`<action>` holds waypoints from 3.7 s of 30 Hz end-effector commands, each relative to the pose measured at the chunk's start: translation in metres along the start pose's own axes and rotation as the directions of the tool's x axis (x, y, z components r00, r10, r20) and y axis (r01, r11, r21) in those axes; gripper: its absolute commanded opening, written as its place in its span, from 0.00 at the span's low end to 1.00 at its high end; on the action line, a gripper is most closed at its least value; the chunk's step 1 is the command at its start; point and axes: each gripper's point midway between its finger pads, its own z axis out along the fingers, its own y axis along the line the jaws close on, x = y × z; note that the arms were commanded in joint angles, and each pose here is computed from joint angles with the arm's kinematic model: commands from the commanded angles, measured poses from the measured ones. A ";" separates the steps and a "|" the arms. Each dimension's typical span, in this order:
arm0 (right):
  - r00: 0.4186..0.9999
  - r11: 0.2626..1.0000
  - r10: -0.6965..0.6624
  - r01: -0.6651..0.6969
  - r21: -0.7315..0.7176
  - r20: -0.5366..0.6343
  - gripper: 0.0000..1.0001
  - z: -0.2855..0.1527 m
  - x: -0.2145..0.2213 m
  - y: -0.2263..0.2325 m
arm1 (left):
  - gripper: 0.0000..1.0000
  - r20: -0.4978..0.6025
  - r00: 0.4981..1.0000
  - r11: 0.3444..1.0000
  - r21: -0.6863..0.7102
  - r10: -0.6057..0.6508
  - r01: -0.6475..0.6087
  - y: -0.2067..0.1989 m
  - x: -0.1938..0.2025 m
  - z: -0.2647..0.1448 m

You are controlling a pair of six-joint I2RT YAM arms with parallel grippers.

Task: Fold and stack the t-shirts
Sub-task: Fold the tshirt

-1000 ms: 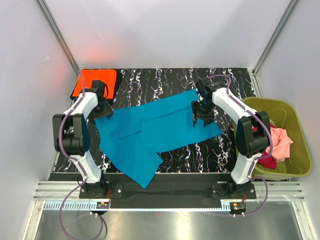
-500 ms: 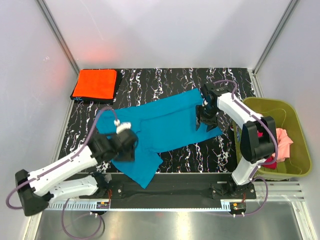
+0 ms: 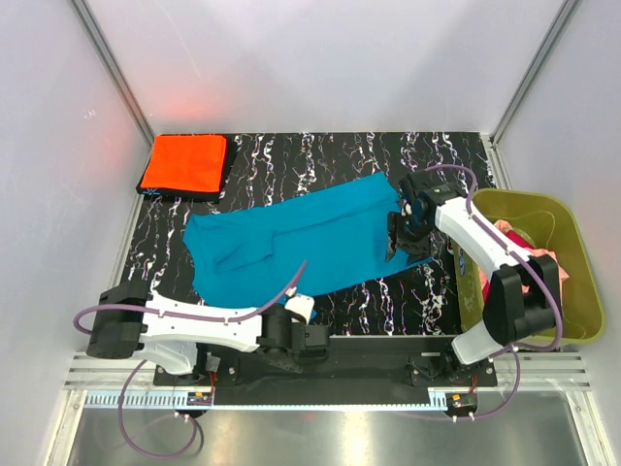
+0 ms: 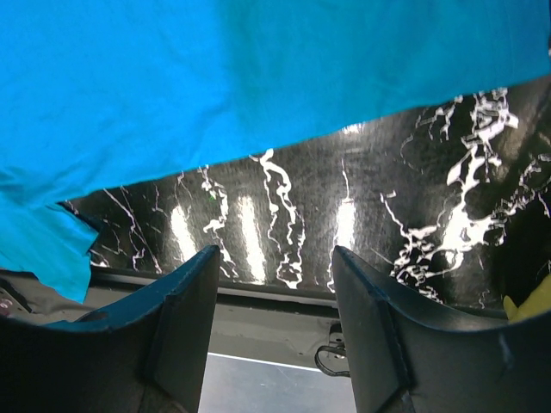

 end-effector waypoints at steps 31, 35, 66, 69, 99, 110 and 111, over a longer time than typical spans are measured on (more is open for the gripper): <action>0.999 0.999 -0.016 0.018 -0.038 0.042 0.64 -0.008 0.021 -0.004 | 0.31 -0.076 0.996 0.999 -0.022 -0.041 0.040 0.010 0.010 0.060; 0.999 1.000 0.004 -0.004 -0.019 0.032 0.64 -0.004 0.019 -0.006 | 0.13 -0.065 0.997 0.999 -0.041 -0.035 0.033 0.015 0.008 0.059; 0.856 0.806 0.382 -0.493 0.327 0.349 0.29 0.053 -0.062 -0.125 | 0.00 0.184 0.979 0.996 -0.013 -0.088 0.092 0.052 -0.089 -0.034; 0.857 0.805 0.390 -0.495 0.326 0.338 0.30 0.060 -0.058 -0.126 | 0.00 0.183 0.979 0.996 -0.009 -0.091 0.094 0.055 -0.088 -0.036; 0.927 0.882 0.321 -0.367 0.294 0.194 0.00 0.036 -0.081 -0.098 | 0.00 0.301 0.924 0.971 0.025 -0.236 0.240 0.109 -0.177 -0.081; 0.957 0.926 0.262 -0.286 0.245 0.127 0.00 0.040 -0.128 -0.075 | 0.00 0.360 0.876 0.927 -0.067 -0.323 0.369 0.168 -0.236 -0.088; 0.957 0.929 0.260 -0.284 0.238 0.127 0.00 0.040 -0.131 -0.073 | 0.00 0.370 0.869 0.921 -0.080 -0.329 0.382 0.174 -0.240 -0.090</action>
